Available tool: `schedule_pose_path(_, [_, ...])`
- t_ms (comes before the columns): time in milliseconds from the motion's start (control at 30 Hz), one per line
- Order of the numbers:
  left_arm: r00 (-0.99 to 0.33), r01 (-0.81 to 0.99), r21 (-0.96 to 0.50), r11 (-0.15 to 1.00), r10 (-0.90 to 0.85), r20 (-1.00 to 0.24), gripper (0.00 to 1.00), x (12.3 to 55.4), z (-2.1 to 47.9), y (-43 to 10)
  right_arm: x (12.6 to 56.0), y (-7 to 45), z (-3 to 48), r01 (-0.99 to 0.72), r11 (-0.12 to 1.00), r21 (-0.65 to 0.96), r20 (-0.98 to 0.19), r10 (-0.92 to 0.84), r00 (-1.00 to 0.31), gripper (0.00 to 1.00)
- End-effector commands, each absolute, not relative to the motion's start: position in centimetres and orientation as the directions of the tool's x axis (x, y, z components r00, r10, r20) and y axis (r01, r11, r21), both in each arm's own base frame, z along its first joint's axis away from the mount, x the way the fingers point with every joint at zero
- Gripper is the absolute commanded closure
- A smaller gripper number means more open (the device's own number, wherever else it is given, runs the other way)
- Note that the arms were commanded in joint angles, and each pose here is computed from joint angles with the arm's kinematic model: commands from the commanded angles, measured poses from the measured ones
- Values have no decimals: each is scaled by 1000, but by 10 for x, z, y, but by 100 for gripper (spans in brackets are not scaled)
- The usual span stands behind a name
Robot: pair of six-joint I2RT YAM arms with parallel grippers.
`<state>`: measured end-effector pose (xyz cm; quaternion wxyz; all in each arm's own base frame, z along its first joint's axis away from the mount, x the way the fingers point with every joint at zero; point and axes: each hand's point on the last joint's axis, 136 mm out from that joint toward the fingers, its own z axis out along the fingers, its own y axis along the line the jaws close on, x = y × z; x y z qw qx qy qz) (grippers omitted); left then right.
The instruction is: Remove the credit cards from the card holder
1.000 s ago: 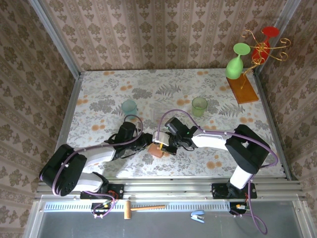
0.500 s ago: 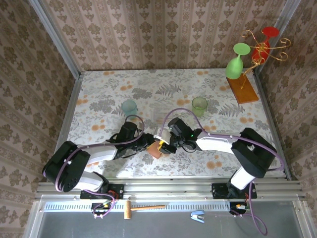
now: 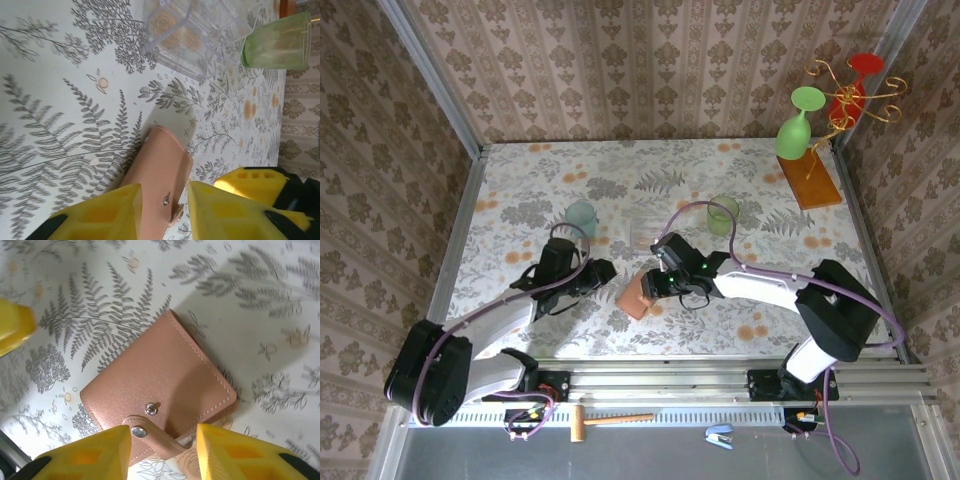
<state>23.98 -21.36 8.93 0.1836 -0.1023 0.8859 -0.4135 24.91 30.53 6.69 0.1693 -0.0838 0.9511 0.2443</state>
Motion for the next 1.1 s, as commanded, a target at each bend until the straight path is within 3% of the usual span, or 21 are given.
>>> schedule_pose_path(0, [-913, 9, -734, 679, -293, -283, 69, 238, 94, -204, 238, 302, 58, 3, 919, 394, -225, 100, -969, 54])
schedule_pose_path(167, [-918, 21, -737, 675, -278, -282, 69, 235, 93, -202, 241, 299, 56, 81, 953, 290, -231, 152, -961, 28])
schedule_pose_path(267, [-922, 23, -744, 668, -274, -275, 68, 232, 91, -202, 243, 288, 56, 117, 973, 198, -252, 166, -953, 20])
schedule_pose_path(767, [-929, 30, -753, 658, -259, -263, 68, 234, 85, -207, 242, 291, 33, 138, 986, 97, -206, 155, -966, 21])
schedule_pose_path(1067, [-931, 26, -748, 663, -257, -260, 68, 232, 82, -206, 232, 277, 45, 149, 982, 114, -217, 171, -961, 31])
